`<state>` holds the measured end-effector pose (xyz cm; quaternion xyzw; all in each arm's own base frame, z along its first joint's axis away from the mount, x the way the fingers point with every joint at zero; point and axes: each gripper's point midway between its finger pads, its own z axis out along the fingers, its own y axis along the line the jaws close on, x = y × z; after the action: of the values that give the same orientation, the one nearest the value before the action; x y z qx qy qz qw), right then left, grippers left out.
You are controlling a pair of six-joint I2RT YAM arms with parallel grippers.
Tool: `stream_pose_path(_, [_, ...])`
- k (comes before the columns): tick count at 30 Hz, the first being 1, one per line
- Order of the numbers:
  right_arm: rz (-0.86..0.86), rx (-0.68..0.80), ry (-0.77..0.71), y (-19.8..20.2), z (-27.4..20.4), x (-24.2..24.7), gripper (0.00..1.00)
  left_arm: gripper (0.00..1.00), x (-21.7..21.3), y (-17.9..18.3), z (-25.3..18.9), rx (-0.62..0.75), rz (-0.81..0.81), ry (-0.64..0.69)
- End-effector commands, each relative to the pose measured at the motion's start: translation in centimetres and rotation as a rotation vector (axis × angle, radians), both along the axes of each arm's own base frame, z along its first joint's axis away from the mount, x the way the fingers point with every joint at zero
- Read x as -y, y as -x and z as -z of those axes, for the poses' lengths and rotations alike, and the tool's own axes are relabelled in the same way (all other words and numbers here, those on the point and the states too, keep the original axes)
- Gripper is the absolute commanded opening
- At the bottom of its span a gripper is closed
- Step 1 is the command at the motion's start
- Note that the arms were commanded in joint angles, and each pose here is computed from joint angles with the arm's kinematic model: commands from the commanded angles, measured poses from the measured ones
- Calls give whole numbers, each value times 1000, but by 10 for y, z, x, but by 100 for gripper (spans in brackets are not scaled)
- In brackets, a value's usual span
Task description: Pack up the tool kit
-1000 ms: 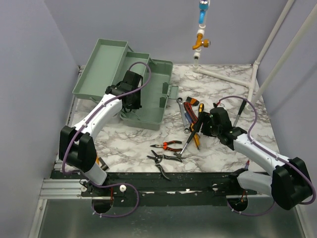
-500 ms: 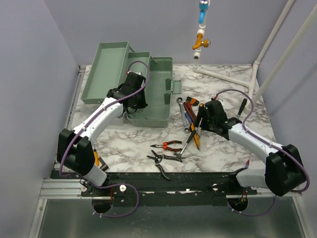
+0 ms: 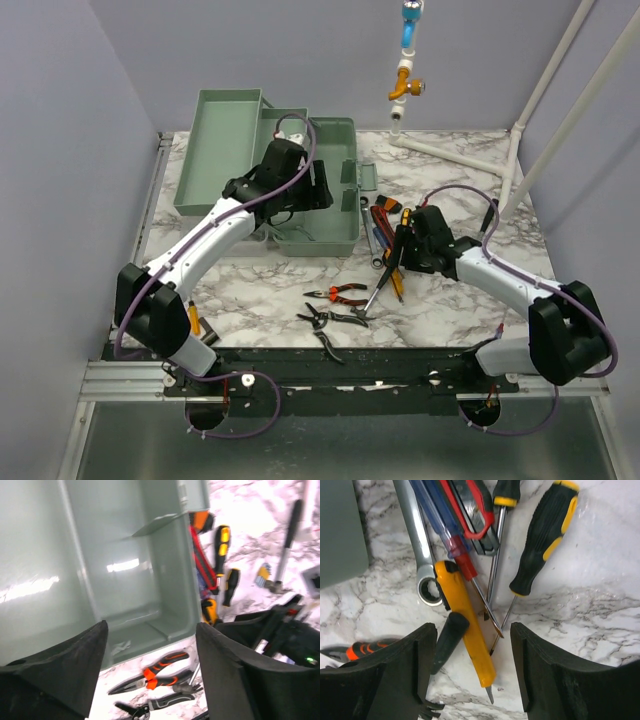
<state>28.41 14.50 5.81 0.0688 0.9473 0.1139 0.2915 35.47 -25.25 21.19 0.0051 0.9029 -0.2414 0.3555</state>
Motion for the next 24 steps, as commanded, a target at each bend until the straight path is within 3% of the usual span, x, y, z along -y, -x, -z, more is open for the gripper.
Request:
stream_pose_path(1, [-42, -15, -57, 16, -1, -6, 70, 76, 25, 14, -91, 209, 151, 96])
stream_pose_path(4, [-31, -14, -40, 24, 2, 1, 72, 84, 21, 29, -114, 268, 176, 100])
stream_pose_path(11, [-37, -18, -177, 44, -18, -12, 69, 85, 6, 82, -128, 358, 251, 129])
stream_pose_path(14, [32, -9, -256, 51, -30, -15, 68, 86, -1, 107, -109, 361, 271, 143])
stream_pose_path(16, [92, 0, -315, 54, -34, -16, 68, 96, -6, 122, -90, 349, 261, 185])
stream_pose_path(24, [222, 28, -482, 58, -40, -26, 68, 96, -34, 177, 0, 145, 132, 307])
